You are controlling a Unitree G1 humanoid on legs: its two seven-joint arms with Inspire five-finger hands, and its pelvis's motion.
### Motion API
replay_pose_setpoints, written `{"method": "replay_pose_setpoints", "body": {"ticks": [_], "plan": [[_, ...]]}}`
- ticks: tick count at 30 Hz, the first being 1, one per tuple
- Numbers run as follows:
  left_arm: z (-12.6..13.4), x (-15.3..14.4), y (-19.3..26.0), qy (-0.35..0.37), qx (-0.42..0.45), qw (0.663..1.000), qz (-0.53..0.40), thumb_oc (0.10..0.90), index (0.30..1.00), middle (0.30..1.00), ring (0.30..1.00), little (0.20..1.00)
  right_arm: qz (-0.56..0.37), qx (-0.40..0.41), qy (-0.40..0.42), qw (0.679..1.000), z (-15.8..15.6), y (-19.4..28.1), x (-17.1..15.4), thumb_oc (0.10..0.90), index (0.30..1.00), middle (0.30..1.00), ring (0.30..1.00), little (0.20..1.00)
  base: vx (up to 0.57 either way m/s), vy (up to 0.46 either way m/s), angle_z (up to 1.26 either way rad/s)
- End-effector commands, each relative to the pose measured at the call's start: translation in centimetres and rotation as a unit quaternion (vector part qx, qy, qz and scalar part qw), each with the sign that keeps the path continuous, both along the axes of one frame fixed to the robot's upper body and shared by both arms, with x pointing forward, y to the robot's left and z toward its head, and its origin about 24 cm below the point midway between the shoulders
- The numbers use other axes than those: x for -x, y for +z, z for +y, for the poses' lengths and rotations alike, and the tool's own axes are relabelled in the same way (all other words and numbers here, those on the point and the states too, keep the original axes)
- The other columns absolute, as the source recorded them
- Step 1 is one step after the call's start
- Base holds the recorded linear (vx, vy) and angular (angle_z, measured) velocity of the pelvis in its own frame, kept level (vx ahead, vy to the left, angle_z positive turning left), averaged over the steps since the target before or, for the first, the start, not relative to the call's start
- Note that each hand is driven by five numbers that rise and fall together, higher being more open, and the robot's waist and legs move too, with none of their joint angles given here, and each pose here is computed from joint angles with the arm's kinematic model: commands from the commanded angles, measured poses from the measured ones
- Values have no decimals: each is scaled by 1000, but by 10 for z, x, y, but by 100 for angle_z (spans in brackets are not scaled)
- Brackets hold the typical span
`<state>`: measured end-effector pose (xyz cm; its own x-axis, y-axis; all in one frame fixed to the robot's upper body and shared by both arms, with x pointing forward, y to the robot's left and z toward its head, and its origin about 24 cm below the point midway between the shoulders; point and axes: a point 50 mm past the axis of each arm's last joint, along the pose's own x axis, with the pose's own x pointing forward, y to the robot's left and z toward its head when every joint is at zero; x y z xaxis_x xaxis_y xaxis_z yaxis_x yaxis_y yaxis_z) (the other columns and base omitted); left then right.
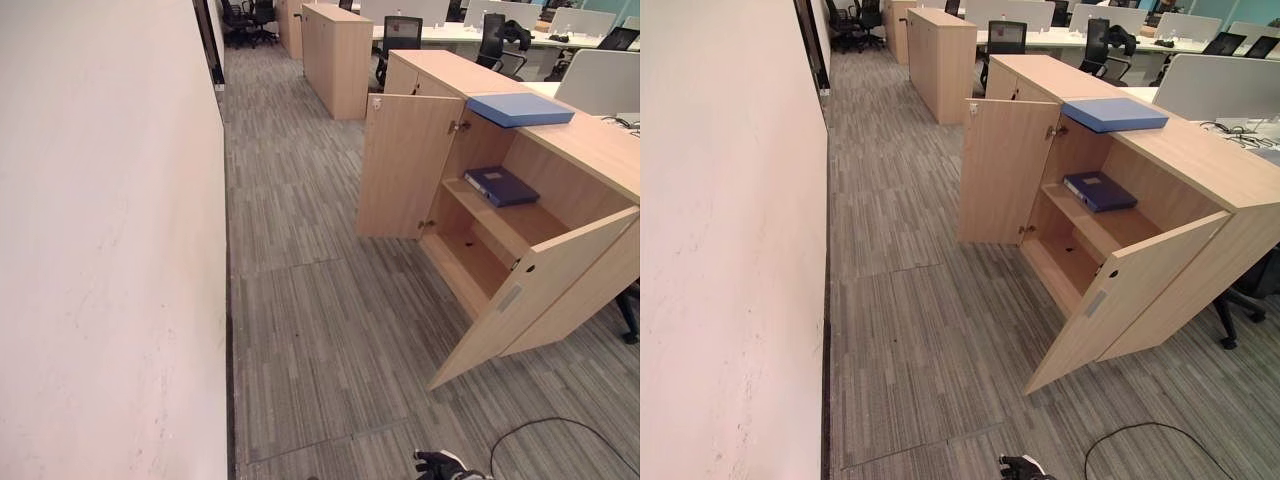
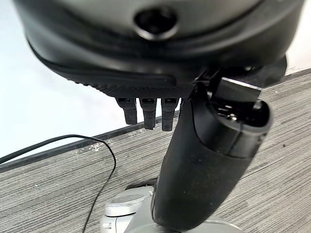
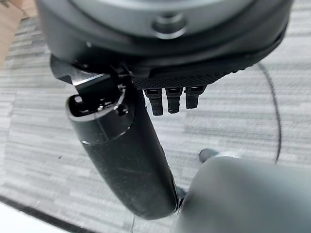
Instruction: Put the empty folder in the office cabinet
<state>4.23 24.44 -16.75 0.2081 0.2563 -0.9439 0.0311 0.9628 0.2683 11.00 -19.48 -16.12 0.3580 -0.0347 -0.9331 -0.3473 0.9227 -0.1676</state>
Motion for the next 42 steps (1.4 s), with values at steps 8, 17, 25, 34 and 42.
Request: {"method": "replay_pose_setpoints", "body": {"ticks": [8, 17, 25, 34, 42], "plan": [[-5, -11, -1, -19, -2, 1000, -1, 800, 900, 900, 900, 900, -40, 43, 41, 997, -14, 9, -24, 800, 900, 900, 900, 900, 0, 0, 0], [-9, -14, -1, -23, 5, 1000, -5, 800, 900, 900, 900, 900, 17, 29, 8, 999, -12, -2, 6, 800, 900, 900, 900, 900, 0, 0, 0], [-6, -18, 0, -18, -1, 1000, -11, 800, 900, 900, 900, 900, 59, 27, -37, 997, -20, -8, 31, 800, 900, 900, 900, 900, 17, -30, 2], [1, -48, 8, 12, -26, 997, -68, 800, 900, 900, 900, 900, 53, 34, -40, 997, -23, -6, 24, 800, 900, 900, 900, 900, -32, -106, 24], [8, -36, 7, 34, -42, 997, -59, 800, 900, 900, 900, 900, 52, 77, -36, 995, -42, -2, 23, 800, 900, 900, 900, 900, 177, 33, 2]]}}
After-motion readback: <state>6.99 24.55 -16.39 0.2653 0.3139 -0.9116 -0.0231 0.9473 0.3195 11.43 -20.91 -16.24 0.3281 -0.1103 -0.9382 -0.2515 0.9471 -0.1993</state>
